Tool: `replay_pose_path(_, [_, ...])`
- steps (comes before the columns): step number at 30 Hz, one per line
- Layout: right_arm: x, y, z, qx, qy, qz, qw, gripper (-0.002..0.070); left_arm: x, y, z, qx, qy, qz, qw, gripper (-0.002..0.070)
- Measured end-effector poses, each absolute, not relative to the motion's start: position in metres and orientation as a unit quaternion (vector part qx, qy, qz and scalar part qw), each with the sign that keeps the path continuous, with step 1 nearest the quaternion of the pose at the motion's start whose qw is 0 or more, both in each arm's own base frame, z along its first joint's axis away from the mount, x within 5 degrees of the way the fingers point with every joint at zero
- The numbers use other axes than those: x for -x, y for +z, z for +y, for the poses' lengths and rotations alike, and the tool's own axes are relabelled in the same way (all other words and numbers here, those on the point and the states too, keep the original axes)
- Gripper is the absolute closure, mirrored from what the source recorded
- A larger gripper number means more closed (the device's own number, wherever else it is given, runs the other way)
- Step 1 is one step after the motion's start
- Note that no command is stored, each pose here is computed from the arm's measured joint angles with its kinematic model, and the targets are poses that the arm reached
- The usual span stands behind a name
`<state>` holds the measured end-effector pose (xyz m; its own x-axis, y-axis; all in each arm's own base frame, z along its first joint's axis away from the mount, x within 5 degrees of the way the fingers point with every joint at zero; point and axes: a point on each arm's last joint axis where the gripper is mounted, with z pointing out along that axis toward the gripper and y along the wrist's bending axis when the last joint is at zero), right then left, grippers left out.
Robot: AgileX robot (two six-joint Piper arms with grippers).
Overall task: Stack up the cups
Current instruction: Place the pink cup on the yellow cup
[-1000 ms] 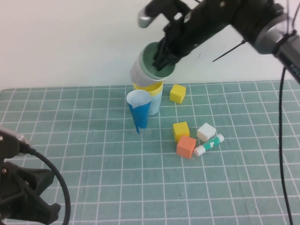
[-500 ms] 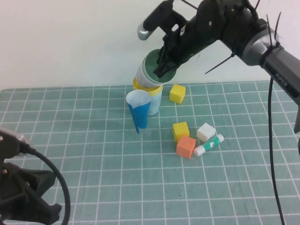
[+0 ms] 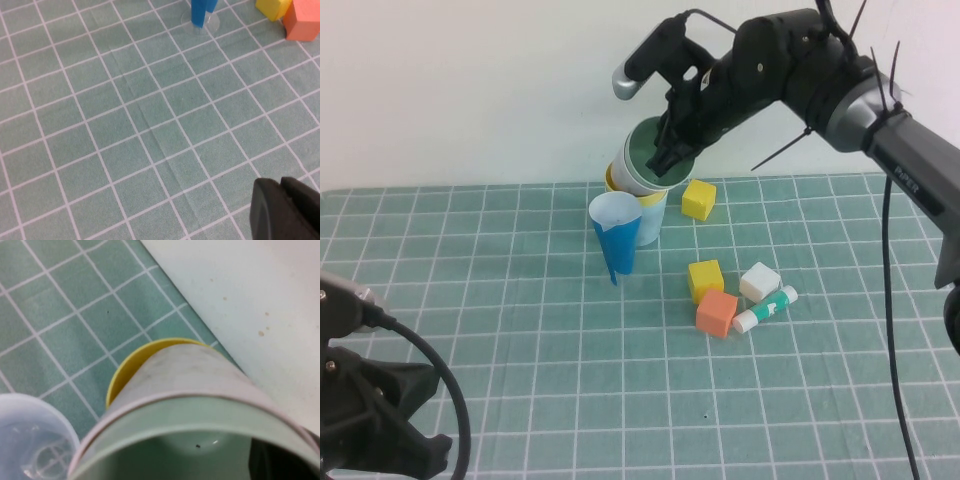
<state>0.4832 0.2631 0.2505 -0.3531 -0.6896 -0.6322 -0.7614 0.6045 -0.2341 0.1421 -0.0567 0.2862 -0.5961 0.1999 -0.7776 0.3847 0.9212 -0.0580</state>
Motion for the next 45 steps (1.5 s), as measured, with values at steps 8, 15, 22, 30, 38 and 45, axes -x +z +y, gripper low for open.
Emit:
replay_pose_path(8, [-0.485, 0.244, 0.263, 0.436, 0.053, 0.826, 0.354, 0.056, -0.142, 0.286, -0.057, -0.165, -0.11, 0.886, 0.418, 0.0673])
replay_pose_path(15, [-0.485, 0.244, 0.264, 0.431, 0.063, 0.828, 0.354, 0.0482, -0.142, 0.286, -0.057, -0.165, -0.11, 0.886, 0.418, 0.0673])
replay_pose_path(22, [-0.484, 0.244, 0.265, 0.429, 0.067, 0.828, 0.354, 0.0451, -0.142, 0.286, -0.057, -0.165, -0.11, 0.886, 0.418, 0.0673])
replay_pose_path(30, [-0.483, 0.245, 0.266, 0.426, 0.078, 0.83, 0.352, 0.0311, -0.142, 0.286, -0.057, -0.165, -0.11, 0.886, 0.418, 0.0673])
replay_pose_path(38, [-0.474, 0.285, 0.261, 0.431, 0.074, 0.812, 0.387, 0.0297, -0.142, 0.286, -0.057, -0.165, -0.11, 0.886, 0.418, 0.0674])
replay_pose_path(45, [-0.443, 0.352, 0.245, 0.507, 0.033, 0.761, 0.403, 0.0559, -0.135, 0.293, -0.054, -0.177, -0.107, 0.875, 0.438, 0.0674])
